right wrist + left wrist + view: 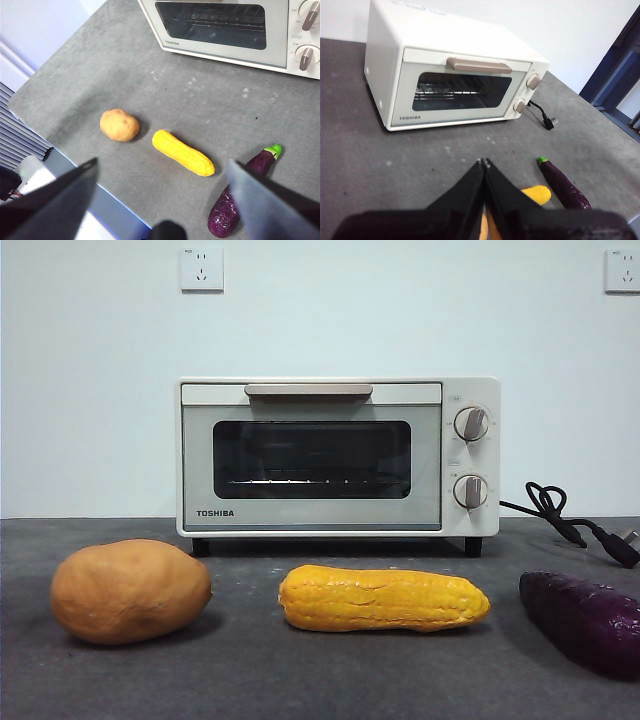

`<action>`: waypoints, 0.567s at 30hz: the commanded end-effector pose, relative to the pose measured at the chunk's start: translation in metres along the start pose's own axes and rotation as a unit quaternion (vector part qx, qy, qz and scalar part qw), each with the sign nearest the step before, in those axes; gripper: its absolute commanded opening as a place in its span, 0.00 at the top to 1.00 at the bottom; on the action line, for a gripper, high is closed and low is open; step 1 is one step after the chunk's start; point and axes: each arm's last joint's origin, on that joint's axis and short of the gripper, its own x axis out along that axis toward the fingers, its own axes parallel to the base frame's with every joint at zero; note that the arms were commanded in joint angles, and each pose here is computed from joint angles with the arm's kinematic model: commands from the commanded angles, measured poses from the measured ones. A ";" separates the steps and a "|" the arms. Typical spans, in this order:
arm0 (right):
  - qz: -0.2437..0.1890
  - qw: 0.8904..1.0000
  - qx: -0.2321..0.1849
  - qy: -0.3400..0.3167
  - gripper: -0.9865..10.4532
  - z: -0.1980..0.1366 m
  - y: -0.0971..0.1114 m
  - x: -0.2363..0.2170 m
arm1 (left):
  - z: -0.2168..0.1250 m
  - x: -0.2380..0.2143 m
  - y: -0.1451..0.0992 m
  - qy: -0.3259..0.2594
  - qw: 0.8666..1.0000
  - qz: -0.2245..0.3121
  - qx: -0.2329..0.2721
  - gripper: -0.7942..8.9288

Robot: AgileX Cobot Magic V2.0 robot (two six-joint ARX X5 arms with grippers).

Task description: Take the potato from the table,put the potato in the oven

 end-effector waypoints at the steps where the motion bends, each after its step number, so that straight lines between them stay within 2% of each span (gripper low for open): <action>1: 0.002 1.000 0.000 -0.004 0.31 0.001 0.000 0.000 | 0.005 0.005 0.002 -0.004 1.000 -0.006 0.011 0.93; 10: 0.002 1.000 0.003 0.000 0.31 0.001 -0.001 0.001 | 0.048 0.044 0.009 0.000 0.998 -0.052 0.034 0.93; 17: 0.003 1.000 0.012 0.006 0.31 0.002 -0.003 0.004 | 0.087 0.106 0.013 0.033 0.995 -0.067 0.071 0.93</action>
